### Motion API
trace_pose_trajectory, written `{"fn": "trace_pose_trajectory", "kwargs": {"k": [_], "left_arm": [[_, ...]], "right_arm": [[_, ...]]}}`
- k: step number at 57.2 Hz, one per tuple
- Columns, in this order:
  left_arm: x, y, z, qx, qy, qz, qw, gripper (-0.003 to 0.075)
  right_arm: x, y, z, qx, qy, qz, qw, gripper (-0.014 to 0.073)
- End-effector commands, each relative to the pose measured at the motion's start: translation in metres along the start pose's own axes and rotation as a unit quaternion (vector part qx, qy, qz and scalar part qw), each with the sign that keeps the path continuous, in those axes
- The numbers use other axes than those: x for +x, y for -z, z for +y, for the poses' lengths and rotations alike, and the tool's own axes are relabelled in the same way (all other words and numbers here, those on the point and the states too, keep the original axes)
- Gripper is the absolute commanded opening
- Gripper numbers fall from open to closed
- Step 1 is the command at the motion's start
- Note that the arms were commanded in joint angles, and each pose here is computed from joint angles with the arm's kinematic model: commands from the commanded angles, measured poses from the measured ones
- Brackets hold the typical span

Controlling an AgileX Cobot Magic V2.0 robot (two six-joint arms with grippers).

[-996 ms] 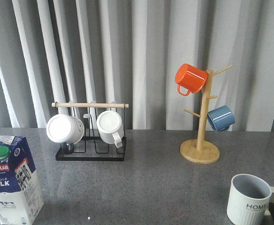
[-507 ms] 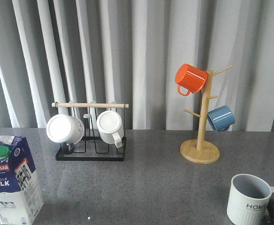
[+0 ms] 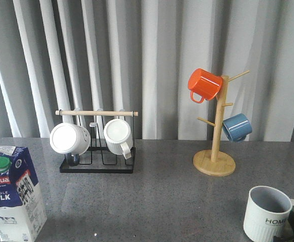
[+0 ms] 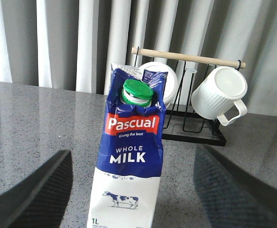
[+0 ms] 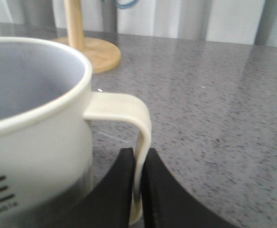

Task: Place milk next to cup
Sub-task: 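Grasp the white HOME mug by its handle with the right gripper, then slide the HOME mug with the right gripper toward the table center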

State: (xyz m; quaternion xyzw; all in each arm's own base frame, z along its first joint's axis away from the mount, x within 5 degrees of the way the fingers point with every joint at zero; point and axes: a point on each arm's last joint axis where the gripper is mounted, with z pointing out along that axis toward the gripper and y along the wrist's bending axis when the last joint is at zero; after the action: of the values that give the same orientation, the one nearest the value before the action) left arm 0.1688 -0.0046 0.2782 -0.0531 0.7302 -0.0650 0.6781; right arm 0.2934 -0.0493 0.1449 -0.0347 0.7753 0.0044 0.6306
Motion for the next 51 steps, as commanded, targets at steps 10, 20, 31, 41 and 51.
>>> {"fn": "trace_pose_trajectory", "kwargs": {"k": [10, 20, 31, 41, 51], "left_arm": [[-0.019, -0.001, -0.002, 0.006, 0.008, -0.057, 0.998, 0.0523], [-0.019, -0.001, -0.002, 0.006, 0.008, -0.057, 0.998, 0.0523], [-0.019, -0.001, -0.002, 0.006, 0.008, -0.057, 0.998, 0.0523], [-0.019, -0.001, -0.002, 0.006, 0.008, -0.057, 0.998, 0.0523], [-0.019, -0.001, -0.002, 0.006, 0.008, -0.057, 0.998, 0.0523]], "right_arm": [[-0.028, 0.001, 0.006, -0.012, -0.075, -0.076, 0.994, -0.0003], [-0.043, 0.001, 0.033, -0.004, -0.071, -0.091, 0.993, -0.0003], [-0.057, 0.001, 0.078, -0.034, -0.053, -0.105, 0.992, -0.0003], [-0.064, -0.006, 0.117, -0.041, -0.019, -0.075, 0.996, -0.0003], [-0.075, -0.009, 0.143, -0.031, -0.015, -0.08, 0.996, -0.0003]]}}
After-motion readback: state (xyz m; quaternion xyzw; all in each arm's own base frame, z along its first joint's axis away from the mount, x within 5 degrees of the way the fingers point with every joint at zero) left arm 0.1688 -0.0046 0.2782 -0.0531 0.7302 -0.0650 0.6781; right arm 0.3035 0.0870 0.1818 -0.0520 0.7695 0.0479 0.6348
